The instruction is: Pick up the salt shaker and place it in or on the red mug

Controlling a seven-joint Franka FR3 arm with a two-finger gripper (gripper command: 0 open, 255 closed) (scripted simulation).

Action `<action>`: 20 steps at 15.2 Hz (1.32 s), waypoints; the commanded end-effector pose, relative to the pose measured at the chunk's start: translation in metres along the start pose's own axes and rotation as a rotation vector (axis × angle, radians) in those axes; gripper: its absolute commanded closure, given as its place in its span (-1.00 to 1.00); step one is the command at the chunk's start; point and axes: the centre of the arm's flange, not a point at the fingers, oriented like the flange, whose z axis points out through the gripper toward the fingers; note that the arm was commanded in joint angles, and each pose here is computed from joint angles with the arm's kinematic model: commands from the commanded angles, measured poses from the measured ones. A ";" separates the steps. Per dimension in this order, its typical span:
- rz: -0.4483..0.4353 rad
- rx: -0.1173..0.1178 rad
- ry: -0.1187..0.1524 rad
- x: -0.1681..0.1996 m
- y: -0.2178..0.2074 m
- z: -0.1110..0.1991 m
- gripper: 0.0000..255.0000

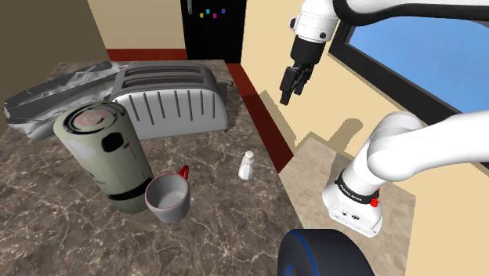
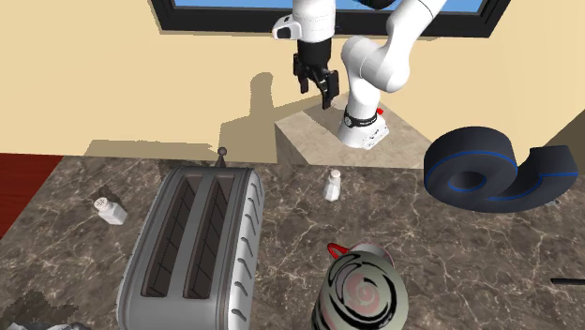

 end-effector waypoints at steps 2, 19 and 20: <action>0.029 -0.001 0.003 0.003 -0.025 0.030 -1.00; 0.126 -0.005 0.008 0.021 -0.124 0.162 -1.00; 0.126 -0.005 0.008 0.022 -0.124 0.167 -1.00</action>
